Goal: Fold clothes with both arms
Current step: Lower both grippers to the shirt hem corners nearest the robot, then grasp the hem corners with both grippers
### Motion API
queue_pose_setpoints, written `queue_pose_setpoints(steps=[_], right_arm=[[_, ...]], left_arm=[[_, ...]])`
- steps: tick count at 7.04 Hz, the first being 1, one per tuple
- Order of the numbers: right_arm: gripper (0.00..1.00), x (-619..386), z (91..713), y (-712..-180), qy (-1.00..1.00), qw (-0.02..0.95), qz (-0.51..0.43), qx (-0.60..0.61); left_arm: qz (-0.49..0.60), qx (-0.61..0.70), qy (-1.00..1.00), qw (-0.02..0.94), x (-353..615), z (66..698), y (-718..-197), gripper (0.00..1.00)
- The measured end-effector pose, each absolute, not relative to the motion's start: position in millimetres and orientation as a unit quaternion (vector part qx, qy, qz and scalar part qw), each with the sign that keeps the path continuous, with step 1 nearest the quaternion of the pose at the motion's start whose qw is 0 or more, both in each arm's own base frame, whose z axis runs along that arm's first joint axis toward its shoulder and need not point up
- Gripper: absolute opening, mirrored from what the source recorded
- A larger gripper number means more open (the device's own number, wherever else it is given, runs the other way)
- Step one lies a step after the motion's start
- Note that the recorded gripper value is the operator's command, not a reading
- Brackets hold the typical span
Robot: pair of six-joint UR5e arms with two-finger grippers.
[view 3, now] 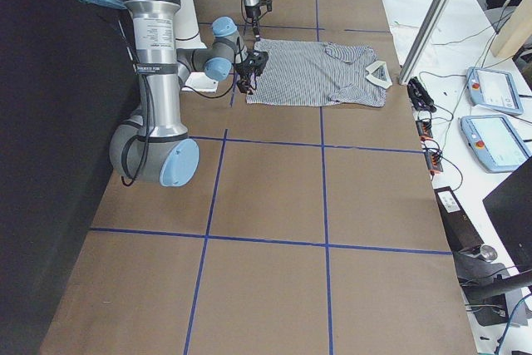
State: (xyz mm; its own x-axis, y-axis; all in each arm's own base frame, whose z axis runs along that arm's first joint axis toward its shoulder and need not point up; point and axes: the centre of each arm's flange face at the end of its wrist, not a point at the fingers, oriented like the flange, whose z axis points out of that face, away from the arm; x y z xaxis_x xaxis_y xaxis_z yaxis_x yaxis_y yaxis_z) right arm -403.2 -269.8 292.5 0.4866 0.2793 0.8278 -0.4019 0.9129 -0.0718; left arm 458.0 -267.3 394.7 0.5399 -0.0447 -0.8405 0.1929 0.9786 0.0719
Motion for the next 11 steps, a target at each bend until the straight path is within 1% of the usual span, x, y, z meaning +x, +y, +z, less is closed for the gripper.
queue_pose_setpoints(steps=[1, 2, 3, 4, 5, 7, 11], right_arm=[[0.96, -403, 292, -270, -0.466, 0.860, 0.198, 0.066], [0.96, -403, 292, -270, -0.466, 0.860, 0.198, 0.066], [0.87, -403, 292, -269, -0.466, 0.860, 0.198, 0.066], [0.68, -406, 292, -268, -0.466, 0.859, 0.202, 0.065], [0.63, -413, 295, -264, -0.463, 0.858, 0.214, 0.061], [0.63, -441, 295, -257, -0.442, 0.864, 0.236, 0.048], [0.63, -503, 293, -251, -0.393, 0.887, 0.234, 0.061]], left_arm=[[-0.068, 0.079, 0.474, 0.874, 458, 395, -267, 0.00], [-0.069, 0.080, 0.473, 0.875, 458, 396, -268, 0.00], [-0.069, 0.080, 0.472, 0.875, 458, 397, -268, 0.00], [-0.067, 0.081, 0.470, 0.876, 459, 397, -268, 0.00], [-0.065, 0.081, 0.470, 0.876, 459, 396, -267, 0.00], [-0.062, 0.081, 0.476, 0.874, 461, 389, -265, 0.00], [-0.060, 0.081, 0.489, 0.867, 464, 374, -265, 0.00]])
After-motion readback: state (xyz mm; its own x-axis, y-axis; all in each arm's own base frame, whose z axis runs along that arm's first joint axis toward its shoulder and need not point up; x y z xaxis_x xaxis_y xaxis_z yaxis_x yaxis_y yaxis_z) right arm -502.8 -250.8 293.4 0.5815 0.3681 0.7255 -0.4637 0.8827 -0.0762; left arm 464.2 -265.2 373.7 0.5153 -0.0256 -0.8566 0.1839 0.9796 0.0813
